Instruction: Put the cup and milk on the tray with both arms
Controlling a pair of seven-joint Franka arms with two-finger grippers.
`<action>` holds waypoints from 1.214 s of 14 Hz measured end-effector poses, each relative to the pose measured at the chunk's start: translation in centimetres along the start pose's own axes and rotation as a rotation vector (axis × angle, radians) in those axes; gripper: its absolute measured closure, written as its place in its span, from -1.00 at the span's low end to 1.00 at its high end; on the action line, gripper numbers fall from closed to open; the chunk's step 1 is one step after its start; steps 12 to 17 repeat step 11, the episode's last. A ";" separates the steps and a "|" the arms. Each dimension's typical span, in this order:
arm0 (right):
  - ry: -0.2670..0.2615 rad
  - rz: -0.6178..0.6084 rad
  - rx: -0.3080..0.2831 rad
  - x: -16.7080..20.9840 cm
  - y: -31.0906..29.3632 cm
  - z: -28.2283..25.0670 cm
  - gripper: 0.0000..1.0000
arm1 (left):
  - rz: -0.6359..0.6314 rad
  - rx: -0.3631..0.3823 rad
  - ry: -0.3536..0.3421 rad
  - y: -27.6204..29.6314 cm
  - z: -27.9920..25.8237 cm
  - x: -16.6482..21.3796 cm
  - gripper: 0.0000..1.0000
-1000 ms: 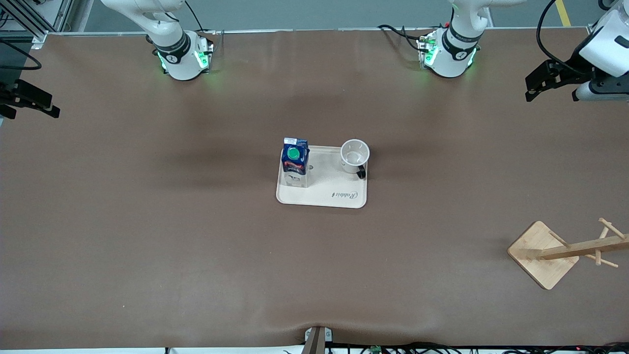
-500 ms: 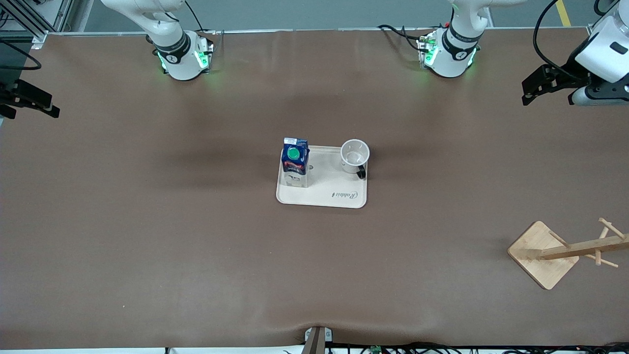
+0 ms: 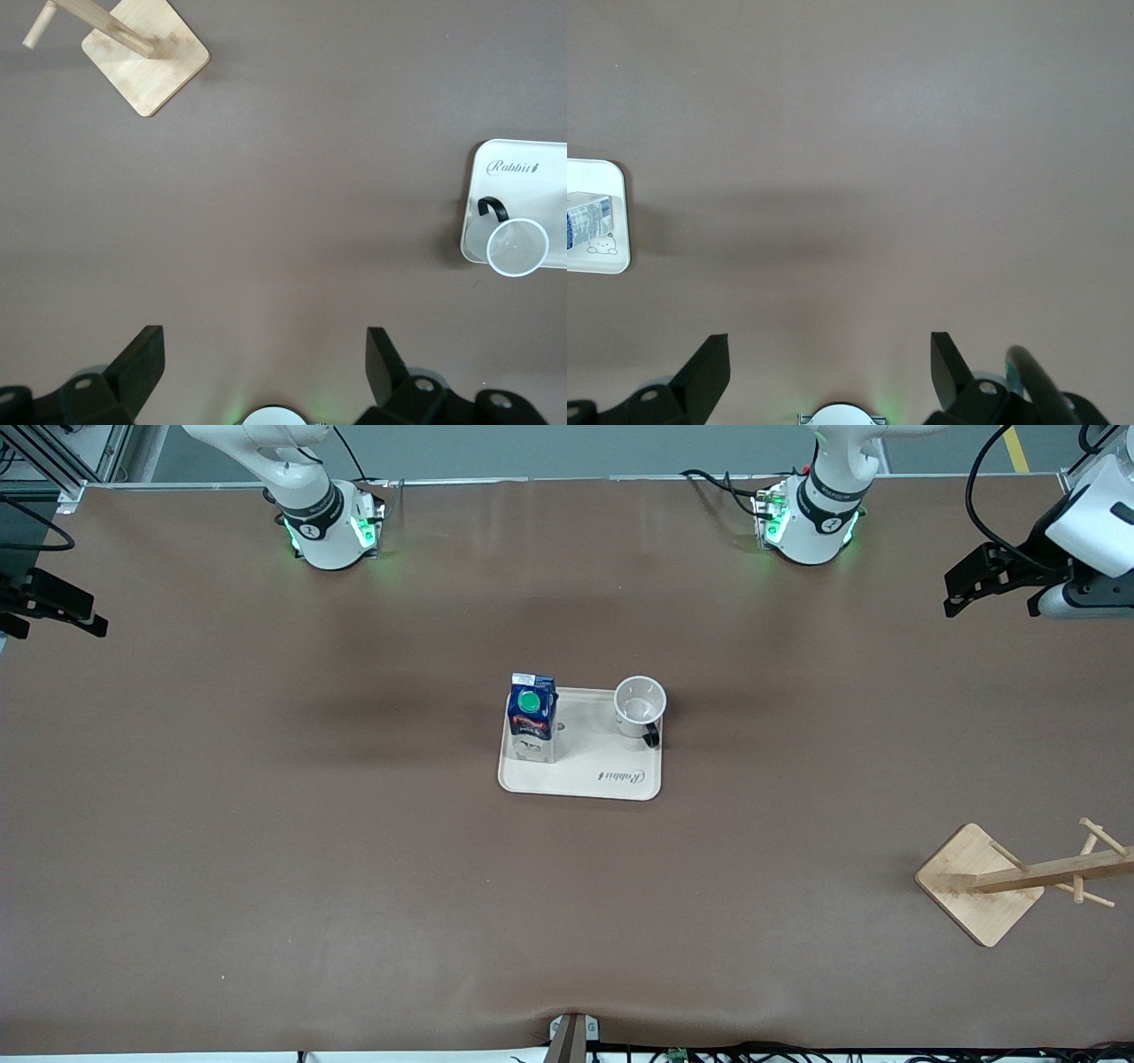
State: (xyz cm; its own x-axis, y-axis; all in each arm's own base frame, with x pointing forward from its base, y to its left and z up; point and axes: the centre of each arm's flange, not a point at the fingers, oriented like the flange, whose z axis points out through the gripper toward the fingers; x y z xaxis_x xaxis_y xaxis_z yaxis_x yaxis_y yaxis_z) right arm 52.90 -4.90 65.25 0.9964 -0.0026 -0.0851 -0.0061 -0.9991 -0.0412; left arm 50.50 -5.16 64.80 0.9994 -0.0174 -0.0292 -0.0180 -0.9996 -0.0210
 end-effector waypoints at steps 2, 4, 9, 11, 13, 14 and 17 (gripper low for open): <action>0.000 0.000 0.000 0.0 0.0 0.0 -1.00 | -0.002 -0.001 0.004 -0.1 -0.3 0.1 -1.00; 0.000 0.000 0.000 0.0 0.0 0.0 -1.00 | -0.004 -0.001 0.008 -0.2 -0.5 0.1 -1.00; -0.001 0.001 0.000 0.0 0.1 0.0 -1.00 | -0.010 -0.002 0.009 -0.6 -0.6 0.1 -1.00; -0.001 0.002 0.000 0.0 0.1 0.0 -1.00 | -0.011 -0.002 0.009 -0.6 -0.6 0.1 -1.00; -0.001 0.002 0.000 0.0 0.1 0.0 -1.00 | -0.011 -0.002 0.009 -0.6 -0.6 0.1 -1.00; -0.001 0.002 0.000 0.0 0.1 0.0 -1.00 | -0.011 -0.002 0.009 -0.6 -0.6 0.1 -1.00; -0.001 0.002 0.000 0.0 0.1 0.0 -1.00 | -0.011 -0.002 0.009 -0.6 -0.6 0.1 -1.00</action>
